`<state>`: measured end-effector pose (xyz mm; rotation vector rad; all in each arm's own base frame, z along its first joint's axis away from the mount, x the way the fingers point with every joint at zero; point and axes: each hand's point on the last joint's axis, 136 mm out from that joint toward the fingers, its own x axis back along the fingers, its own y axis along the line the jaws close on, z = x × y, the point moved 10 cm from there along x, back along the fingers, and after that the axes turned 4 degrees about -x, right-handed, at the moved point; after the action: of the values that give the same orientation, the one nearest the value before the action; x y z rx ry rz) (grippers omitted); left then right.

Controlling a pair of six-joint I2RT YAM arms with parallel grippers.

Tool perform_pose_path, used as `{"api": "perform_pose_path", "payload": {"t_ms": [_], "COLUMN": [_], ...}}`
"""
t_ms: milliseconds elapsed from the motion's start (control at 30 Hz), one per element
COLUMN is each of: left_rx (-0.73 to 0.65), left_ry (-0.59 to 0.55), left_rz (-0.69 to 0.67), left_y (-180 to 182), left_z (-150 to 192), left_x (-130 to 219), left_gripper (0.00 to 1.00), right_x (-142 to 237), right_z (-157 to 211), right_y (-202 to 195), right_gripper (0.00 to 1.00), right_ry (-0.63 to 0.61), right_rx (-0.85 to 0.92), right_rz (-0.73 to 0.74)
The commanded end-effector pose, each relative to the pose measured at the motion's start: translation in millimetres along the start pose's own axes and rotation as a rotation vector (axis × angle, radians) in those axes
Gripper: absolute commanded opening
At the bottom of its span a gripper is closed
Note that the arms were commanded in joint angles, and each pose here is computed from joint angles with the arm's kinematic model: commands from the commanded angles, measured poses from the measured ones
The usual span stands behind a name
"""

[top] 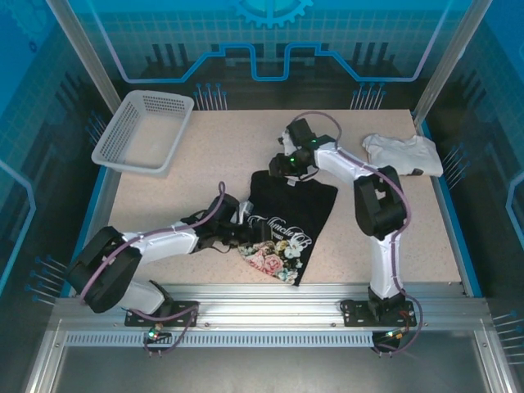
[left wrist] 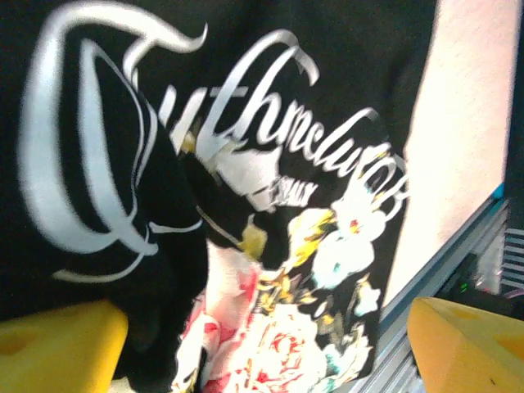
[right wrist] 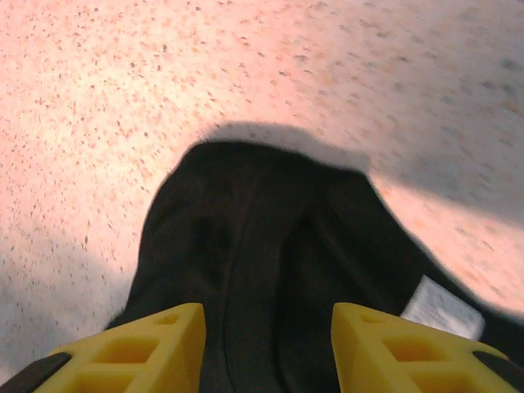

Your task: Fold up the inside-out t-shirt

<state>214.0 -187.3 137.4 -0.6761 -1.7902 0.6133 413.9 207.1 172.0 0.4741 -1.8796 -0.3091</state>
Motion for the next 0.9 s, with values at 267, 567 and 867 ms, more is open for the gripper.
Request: {"api": "perform_pose_path", "payload": {"t_ms": [267,567,867], "left_rx": [-0.014,0.012,0.039], "left_ry": [-0.095,0.053,0.041], "left_rz": [0.015,-0.121,-0.071], "left_y": [-4,26,37], "left_z": [-74,-72,-31], "left_x": [17,-29,-9], "left_gripper": [0.88,0.86,0.87], "right_x": [60,24,1], "right_z": [98,116,58], "right_y": [-45,-71,-24], "right_gripper": [0.52,0.51,0.52], "right_ry": [0.035,0.14,0.167], "right_rx": [-0.134,-0.249,-0.019], "right_rz": [0.015,0.094,0.001]}}
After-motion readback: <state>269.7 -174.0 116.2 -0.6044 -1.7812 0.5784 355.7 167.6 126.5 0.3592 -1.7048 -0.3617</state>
